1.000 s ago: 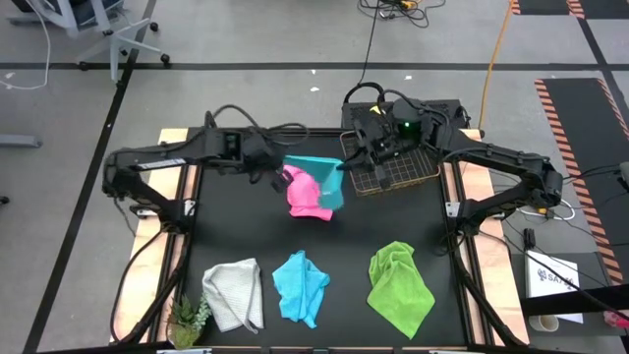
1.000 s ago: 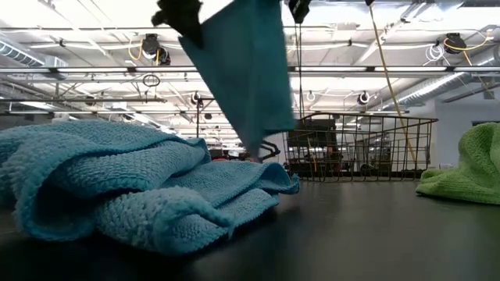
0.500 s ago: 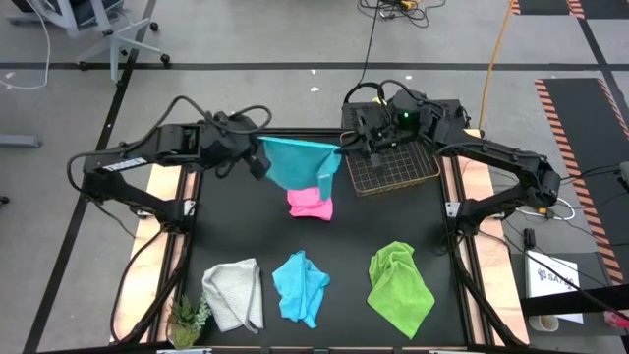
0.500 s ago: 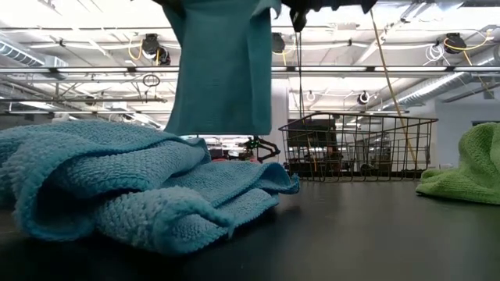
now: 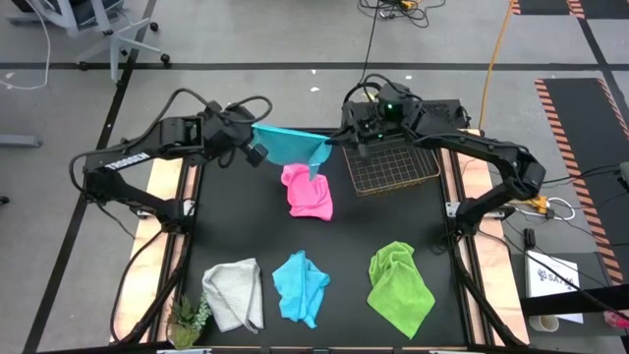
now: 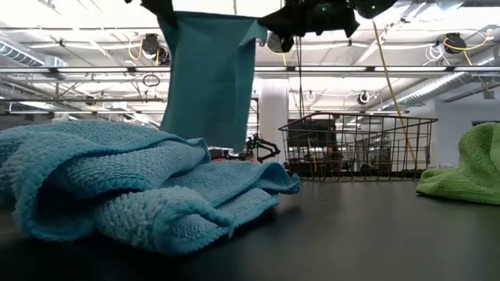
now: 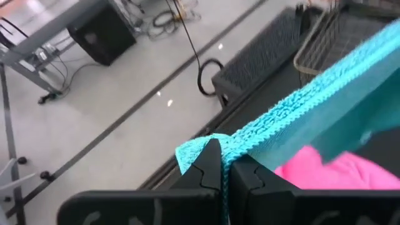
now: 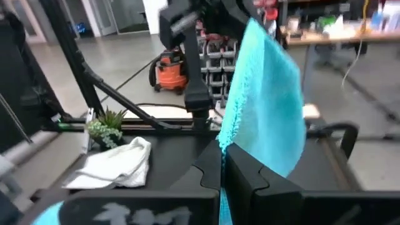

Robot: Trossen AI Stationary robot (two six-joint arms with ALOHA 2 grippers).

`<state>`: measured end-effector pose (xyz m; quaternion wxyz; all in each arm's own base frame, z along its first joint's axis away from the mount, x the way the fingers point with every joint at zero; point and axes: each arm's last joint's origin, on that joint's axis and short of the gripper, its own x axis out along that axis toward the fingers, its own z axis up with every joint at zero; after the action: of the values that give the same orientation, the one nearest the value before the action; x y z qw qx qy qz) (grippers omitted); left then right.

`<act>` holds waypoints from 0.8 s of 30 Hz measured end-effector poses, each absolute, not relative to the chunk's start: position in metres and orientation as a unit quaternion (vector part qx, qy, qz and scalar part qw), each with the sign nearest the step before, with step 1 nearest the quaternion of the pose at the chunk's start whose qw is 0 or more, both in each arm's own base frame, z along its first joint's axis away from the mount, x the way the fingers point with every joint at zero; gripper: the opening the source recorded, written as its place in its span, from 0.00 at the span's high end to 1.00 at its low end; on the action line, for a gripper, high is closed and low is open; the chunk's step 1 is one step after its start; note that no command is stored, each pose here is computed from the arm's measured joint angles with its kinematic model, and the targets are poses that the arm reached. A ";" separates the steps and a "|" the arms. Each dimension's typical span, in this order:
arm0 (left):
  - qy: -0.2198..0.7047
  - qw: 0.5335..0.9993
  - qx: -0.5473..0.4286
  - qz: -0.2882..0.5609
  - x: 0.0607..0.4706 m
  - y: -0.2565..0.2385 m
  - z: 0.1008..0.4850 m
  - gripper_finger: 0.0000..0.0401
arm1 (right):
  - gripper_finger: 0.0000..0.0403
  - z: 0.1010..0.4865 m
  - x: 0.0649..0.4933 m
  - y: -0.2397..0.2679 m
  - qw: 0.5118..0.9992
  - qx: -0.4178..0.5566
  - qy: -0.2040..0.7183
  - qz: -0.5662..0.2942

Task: Fold microfiber towels
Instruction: Fold the top blue towel

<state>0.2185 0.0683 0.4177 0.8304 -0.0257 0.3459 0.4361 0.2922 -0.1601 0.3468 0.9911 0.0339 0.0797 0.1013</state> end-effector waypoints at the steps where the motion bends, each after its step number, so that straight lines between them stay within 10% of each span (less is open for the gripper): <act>1: 0.353 0.827 -0.025 0.437 0.220 0.069 0.416 0.99 | 1.00 0.349 0.290 -0.161 0.992 0.019 0.076 0.098; 24: 0.446 0.801 -0.093 0.390 0.236 0.061 0.388 1.00 | 1.00 0.326 0.294 -0.125 0.968 0.115 0.171 0.145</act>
<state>0.2357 0.0612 0.3885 0.8005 -0.0928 0.4456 0.3898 0.2942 -0.1245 0.3259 0.9676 0.1155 0.1713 0.1449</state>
